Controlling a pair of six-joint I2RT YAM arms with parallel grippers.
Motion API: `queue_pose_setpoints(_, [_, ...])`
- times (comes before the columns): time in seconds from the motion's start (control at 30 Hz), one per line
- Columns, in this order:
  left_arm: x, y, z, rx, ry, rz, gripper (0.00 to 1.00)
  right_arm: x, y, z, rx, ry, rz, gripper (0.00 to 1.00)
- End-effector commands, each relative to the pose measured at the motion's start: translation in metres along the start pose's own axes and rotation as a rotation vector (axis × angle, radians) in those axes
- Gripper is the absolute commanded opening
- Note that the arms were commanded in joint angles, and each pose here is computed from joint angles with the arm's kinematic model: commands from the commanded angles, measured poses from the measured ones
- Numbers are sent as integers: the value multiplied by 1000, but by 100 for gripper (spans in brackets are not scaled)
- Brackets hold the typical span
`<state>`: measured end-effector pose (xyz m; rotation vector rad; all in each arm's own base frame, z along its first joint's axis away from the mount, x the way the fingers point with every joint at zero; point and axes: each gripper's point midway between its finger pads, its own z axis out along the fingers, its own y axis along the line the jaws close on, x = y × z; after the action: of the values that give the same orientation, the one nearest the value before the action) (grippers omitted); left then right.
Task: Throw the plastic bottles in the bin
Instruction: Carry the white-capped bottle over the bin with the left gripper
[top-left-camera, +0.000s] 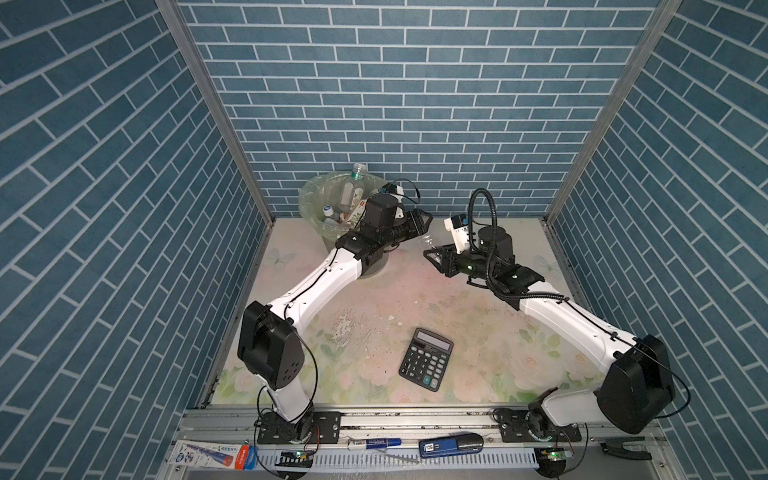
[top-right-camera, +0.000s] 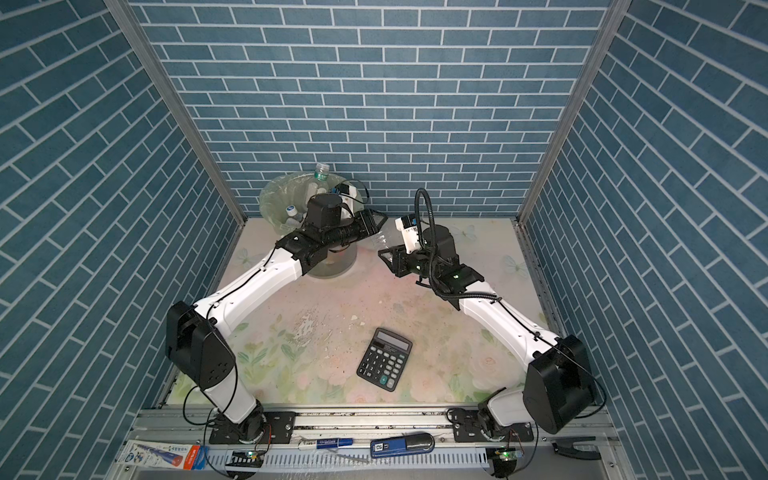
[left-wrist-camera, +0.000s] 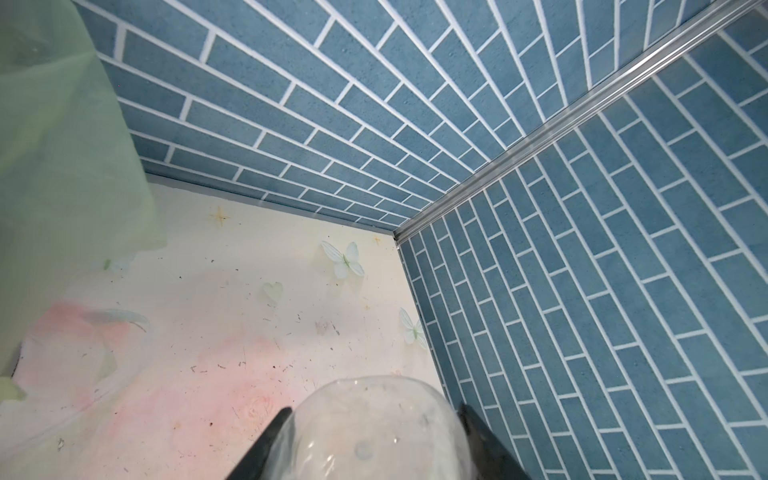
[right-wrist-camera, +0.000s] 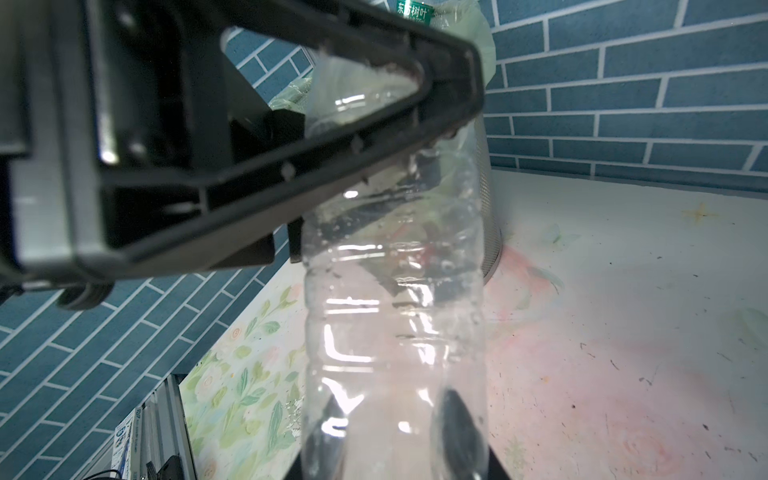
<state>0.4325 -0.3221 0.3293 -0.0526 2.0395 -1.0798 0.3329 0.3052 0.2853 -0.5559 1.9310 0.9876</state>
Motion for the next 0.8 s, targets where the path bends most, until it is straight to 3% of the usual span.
queue_pose_setpoints(0.0, [-5, -7, 1, 9, -10, 57, 48, -3, 14, 0, -67, -19, -27, 28])
queue_pose_setpoints(0.03, [-7, -8, 0, 8, -12, 69, 46, -4, 15, 0, -70, -18, -27, 31])
queue_pose_setpoints(0.17, [-26, -10, -12, -34, -26, 139, 44, -7, 18, -5, -76, -32, -36, 68])
queue_pose_setpoints(0.3, [-66, -10, -38, -118, -77, 268, 44, -15, 22, -16, -68, -79, -57, 96])
queue_pose_setpoints(0.53, [-161, -17, -103, -369, -249, 577, 45, -13, 17, -21, -32, -81, -63, 99])
queue_pose_setpoints(0.77, [-237, -20, -153, -726, -463, 877, 45, -10, 15, -20, -29, -75, -62, 99])
